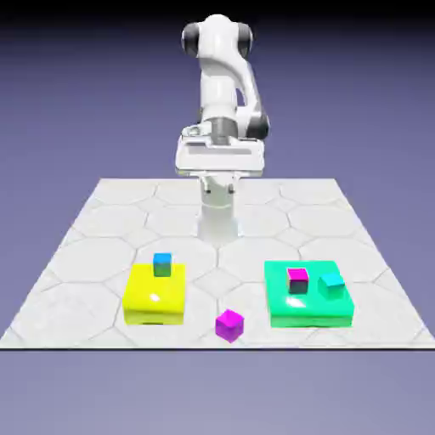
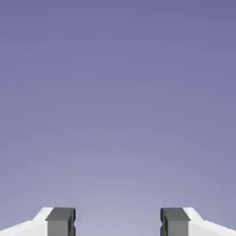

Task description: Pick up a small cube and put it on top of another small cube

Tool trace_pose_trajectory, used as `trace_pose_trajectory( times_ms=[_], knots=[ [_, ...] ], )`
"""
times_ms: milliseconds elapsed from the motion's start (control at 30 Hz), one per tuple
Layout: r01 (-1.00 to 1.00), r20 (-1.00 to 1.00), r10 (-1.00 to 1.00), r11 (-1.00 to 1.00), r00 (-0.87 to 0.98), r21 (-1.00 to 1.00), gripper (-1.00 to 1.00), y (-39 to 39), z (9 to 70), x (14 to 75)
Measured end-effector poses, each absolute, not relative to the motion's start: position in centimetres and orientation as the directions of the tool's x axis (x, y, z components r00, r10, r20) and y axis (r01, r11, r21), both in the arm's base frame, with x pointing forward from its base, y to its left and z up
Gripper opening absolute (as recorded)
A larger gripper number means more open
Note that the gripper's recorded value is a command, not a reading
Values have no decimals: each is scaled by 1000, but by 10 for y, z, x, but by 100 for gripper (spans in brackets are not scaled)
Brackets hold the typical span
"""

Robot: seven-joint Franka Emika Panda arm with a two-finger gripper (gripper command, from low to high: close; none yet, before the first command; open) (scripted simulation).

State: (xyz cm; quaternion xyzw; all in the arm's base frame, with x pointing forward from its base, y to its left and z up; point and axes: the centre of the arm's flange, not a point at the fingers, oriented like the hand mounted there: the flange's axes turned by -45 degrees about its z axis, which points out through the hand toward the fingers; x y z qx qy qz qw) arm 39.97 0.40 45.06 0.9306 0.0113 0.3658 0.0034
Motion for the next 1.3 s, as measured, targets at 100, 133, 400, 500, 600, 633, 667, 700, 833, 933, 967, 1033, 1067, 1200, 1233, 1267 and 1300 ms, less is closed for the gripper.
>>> trace_pose_trajectory(
  times_ms=[100, 133, 400, 500, 600, 633, 667, 700, 833, 933, 967, 1033, 1067, 1200, 1233, 1267, 1300],
  knots=[
    [-48, 589, -53, -999, 807, -24, 0, 2, 429, 424],
    [-72, 555, -79, -997, 828, -35, 0, 2, 421, 432],
    [-282, 254, -295, -955, 921, -90, 0, -3, 348, 487],
    [-363, 130, -373, -927, 919, -92, 0, -4, 316, 503],
    [-443, 3, -444, -893, 896, -83, 0, -4, 283, 516],
    [-468, -39, -466, -880, 884, -78, 0, -4, 272, 520],
    [-493, -82, -488, -867, 869, -71, 0, -4, 261, 523],
    [-517, -124, -508, -853, 853, -63, 0, -4, 250, 526],
    [-607, -287, -577, -795, 765, -20, 0, -2, 204, 536],
    [-635, -344, -596, -772, 725, 0, 0, -2, 188, 538],
    [-635, -344, -596, -772, 725, 0, 0, 1, 169, 536],
    [-635, -344, -596, -772, 725, 0, 0, 7, 132, 528],
    [-635, -344, -596, -772, 725, 0, -100, 9, 121, 525],
    [-636, -344, -596, -772, 725, -2, -100, 3, 158, 534],
    [-636, -345, -596, -772, 725, -2, -100, 0, 177, 537],
    [-614, -346, -574, -790, 742, -6, -100, 9, 195, 538],
    [-554, -349, -515, -832, 783, -15, -100, 36, 212, 535]
  ],
)
